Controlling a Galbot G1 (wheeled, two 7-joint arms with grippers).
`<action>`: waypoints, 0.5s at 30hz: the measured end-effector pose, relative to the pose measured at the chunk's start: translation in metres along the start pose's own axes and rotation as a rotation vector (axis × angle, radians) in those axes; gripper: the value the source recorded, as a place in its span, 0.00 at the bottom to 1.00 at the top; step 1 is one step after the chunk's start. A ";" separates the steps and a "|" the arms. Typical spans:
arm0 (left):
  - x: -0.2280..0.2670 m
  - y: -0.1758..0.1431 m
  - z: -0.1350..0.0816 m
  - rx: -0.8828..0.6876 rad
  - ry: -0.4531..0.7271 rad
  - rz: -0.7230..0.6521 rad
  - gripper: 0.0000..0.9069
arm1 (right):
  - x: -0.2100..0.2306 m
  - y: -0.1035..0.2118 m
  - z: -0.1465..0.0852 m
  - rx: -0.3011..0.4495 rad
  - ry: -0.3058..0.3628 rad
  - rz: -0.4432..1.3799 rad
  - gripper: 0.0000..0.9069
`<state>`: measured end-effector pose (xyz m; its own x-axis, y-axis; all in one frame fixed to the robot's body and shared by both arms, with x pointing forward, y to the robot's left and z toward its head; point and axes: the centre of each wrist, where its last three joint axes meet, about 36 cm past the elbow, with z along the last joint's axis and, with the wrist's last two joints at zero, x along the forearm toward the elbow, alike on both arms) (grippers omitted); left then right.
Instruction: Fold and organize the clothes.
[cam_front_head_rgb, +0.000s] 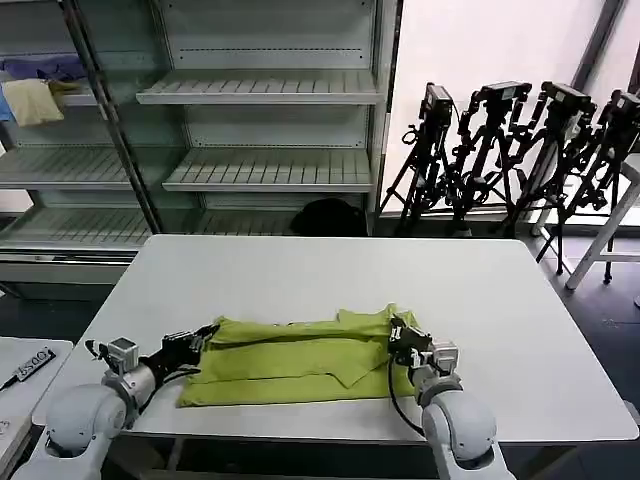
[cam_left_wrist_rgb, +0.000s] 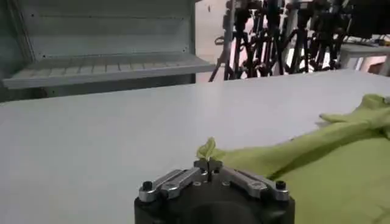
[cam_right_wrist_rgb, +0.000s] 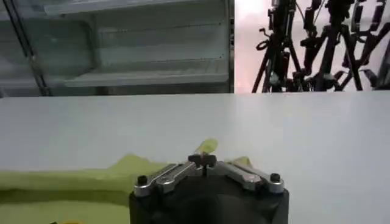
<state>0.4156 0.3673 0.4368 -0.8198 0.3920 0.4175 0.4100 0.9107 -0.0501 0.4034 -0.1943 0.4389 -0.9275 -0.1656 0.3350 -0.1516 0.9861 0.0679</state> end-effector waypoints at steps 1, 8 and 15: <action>0.001 -0.001 0.002 0.001 0.003 0.001 0.01 | 0.002 0.000 0.001 -0.001 0.000 0.001 0.00; 0.008 -0.007 0.005 -0.010 0.012 0.003 0.01 | 0.014 -0.003 0.004 0.010 0.004 0.009 0.00; 0.014 -0.015 0.007 -0.024 0.019 0.004 0.01 | 0.023 -0.002 0.007 0.014 0.010 0.015 0.00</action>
<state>0.3950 0.3598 0.4367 -0.8107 0.3925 0.4343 0.4227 0.9058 -0.0295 0.3797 -0.2005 0.4400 -0.9263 -0.1512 0.3452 -0.1428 0.9885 0.0498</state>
